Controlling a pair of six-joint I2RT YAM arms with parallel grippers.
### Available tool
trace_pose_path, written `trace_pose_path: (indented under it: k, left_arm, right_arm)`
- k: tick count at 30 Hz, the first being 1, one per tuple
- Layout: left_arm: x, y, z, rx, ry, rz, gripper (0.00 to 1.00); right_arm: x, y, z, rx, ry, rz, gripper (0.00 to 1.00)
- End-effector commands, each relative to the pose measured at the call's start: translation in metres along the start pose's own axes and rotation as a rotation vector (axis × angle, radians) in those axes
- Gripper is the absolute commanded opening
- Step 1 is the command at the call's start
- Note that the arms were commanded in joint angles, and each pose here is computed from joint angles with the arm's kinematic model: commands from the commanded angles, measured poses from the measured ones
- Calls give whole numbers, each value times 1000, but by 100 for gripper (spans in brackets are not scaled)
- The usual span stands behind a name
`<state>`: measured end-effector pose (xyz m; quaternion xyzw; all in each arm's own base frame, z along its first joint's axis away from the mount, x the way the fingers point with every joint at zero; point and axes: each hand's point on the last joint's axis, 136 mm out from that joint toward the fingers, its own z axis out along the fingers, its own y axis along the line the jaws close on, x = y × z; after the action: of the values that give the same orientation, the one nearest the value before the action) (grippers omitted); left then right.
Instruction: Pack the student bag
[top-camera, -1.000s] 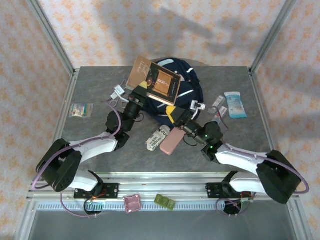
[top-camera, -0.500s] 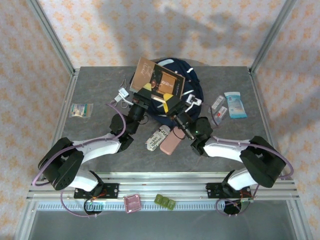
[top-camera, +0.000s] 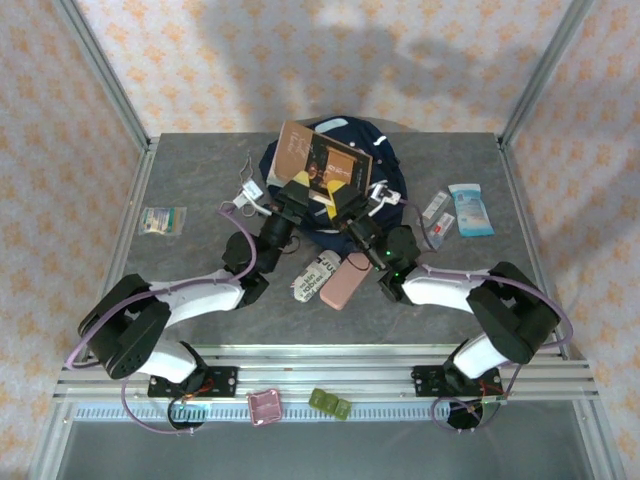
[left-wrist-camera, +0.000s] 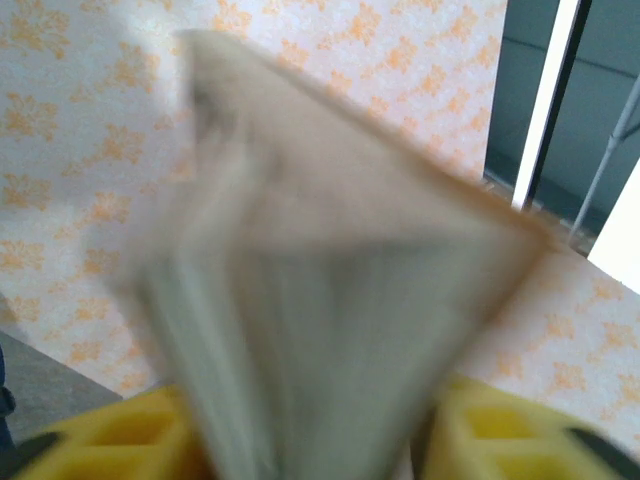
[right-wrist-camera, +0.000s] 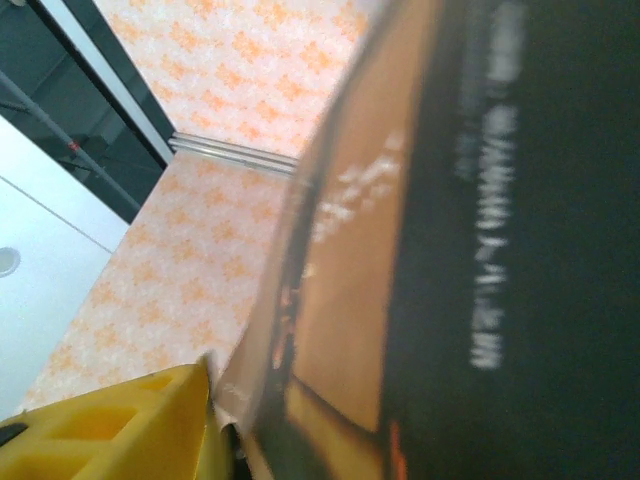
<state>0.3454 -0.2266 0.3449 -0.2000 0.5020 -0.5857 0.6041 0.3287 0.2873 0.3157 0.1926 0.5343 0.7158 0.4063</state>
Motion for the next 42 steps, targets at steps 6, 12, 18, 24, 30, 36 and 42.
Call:
trace_pose_path:
  k: [6,12,18,24,30,36,42]
  left_arm:
    - [-15,-11,-15,18,42,132,37]
    - [-26,6,-12,-44,57,156,54]
    - [-78,21,-28,-140,20,197,75]
    - [-72,48,-15,-222,309,231,96]
    - [-30,24,-3,21,572,31,97]
    - [-19,1,-7,146,657,-12,92]
    - [-20,-20,-12,241,674,-63,94]
  right_arm:
    - [-30,32,-13,10,-13,-173,0]
    - [-29,35,-16,12,23,-268,0]
    - [-31,55,-24,-23,80,-404,0]
    - [-26,80,-38,-90,176,-516,0]
    - [-17,92,-53,-138,243,-560,0]
    - [-5,96,-60,-172,313,-557,0]
    - [3,101,-63,-203,354,-556,0]
